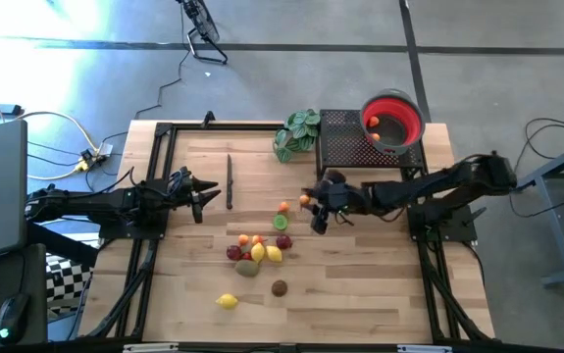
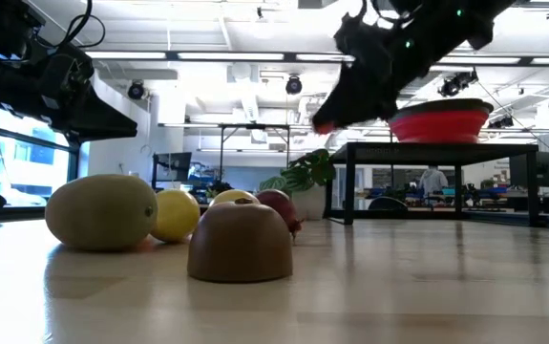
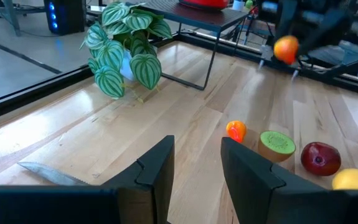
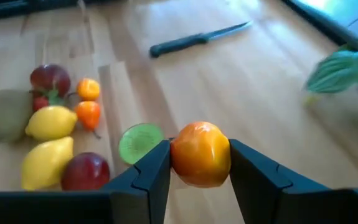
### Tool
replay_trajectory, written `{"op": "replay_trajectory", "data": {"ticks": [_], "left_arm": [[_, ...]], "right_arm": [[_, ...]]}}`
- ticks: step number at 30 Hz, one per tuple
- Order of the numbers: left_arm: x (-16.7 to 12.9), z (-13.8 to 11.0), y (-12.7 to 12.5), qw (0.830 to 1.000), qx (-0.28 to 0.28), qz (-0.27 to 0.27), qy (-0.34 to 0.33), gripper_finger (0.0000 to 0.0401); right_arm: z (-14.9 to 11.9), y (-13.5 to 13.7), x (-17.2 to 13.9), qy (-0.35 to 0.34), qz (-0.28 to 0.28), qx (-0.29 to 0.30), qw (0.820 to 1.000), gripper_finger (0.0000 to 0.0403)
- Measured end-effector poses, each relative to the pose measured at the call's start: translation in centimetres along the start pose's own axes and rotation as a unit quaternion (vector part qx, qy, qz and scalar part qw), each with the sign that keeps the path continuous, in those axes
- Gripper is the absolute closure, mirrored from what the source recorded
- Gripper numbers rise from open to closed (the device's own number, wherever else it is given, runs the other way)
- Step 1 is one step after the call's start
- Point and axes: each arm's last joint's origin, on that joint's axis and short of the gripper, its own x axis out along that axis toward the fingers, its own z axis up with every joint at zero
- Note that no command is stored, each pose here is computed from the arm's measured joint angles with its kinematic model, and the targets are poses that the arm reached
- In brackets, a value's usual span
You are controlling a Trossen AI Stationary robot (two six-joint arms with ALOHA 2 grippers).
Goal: Pick & Place Fruit
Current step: Put the orange pear into the red strainer bowl
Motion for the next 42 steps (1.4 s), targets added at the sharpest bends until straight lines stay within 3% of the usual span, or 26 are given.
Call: {"op": "replay_trajectory", "data": {"ticks": [7, 17, 23, 29, 42], "left_arm": [[0.0, 0.0, 0.0, 1.000, 0.001, 0.001, -0.001, 0.0274], [0.0, 0.0, 0.0, 1.000, 0.001, 0.001, -0.001, 0.0274], [0.0, 0.0, 0.0, 1.000, 0.001, 0.001, -0.002, 0.0274], [0.0, 0.0, 0.0, 1.000, 0.001, 0.001, -0.002, 0.0274], [0.0, 0.0, 0.0, 1.000, 0.001, 0.002, -0.002, 0.0274]], "right_arm": [[2.6, -1.9, -3.7, -0.061, -0.024, 0.017, 0.998, 0.0265], [4.6, -5.6, -8.7, -0.130, -0.164, 0.009, 0.978, 0.0267], [5.3, -7.9, -11.1, -0.164, -0.277, 0.015, 0.947, 0.0266], [5.5, -10.1, -12.2, -0.168, -0.399, 0.038, 0.901, 0.0266], [4.7, -14.8, -10.7, -0.099, -0.514, 0.060, 0.850, 0.0267]]}}
